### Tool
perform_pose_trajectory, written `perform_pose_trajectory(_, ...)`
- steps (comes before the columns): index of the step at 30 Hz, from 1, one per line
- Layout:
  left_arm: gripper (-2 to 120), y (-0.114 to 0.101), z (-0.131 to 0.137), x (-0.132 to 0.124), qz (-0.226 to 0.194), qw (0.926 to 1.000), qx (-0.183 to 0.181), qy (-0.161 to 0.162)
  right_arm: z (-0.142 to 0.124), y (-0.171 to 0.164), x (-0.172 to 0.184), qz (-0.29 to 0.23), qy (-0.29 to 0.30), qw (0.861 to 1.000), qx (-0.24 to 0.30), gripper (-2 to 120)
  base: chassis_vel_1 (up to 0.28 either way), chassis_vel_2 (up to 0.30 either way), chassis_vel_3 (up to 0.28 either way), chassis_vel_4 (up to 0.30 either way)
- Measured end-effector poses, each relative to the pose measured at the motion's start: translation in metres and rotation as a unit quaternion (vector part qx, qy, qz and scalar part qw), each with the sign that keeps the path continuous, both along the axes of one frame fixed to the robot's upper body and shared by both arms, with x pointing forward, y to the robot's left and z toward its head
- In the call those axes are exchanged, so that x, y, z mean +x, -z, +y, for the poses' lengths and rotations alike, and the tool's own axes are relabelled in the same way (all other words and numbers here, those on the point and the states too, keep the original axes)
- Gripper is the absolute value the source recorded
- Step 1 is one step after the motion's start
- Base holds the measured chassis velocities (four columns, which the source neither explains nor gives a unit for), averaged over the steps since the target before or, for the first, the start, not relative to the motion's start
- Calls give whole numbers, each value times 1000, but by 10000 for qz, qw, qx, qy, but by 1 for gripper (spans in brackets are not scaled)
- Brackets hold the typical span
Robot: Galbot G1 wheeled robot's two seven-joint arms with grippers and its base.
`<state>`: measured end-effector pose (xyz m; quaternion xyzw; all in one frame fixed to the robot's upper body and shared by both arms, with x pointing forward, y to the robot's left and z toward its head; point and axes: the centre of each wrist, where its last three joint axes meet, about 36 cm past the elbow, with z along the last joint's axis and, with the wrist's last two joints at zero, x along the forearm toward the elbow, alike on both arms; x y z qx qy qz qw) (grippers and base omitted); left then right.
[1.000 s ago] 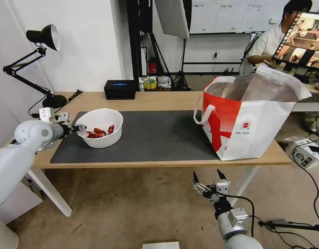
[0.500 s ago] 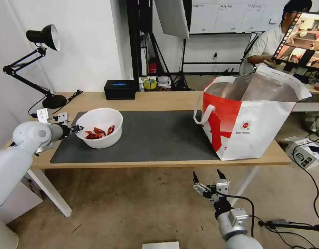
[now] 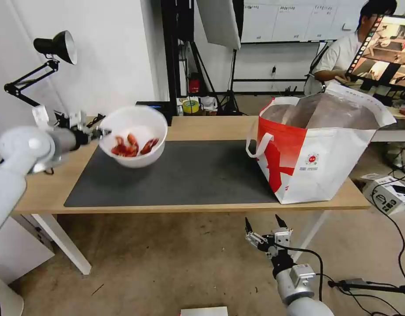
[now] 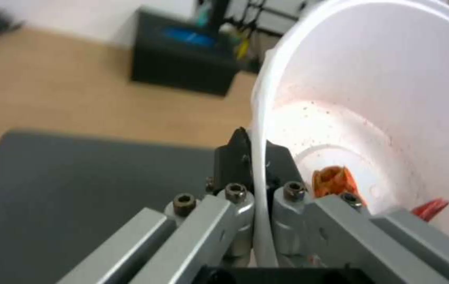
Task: Pick up the trash from the table and place it into the takeout bag.
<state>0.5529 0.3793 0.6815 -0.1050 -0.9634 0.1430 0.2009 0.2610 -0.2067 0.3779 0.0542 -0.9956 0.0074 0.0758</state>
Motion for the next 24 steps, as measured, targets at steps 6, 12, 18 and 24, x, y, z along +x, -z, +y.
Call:
perform_pose_trajectory(6,0,-32,-41,10,-286,9989,-63,376,0,0,0,0,-2,10000,0,100,0,0,0,0)
perform_pose_trajectory(12,0,-54,-97,29,-455,9957,-82,802,0,0,0,0,0,10000,0,100,0,0,0,0)
perform_pose_trajectory(18,0,-76,-142,46,-640,9914,-154,1128,0,0,0,0,0,10000,0,100,0,0,0,0)
perform_pose_trajectory(24,0,-96,-209,64,-744,9839,-327,1591,0,0,0,0,-1,10000,0,100,0,0,0,0)
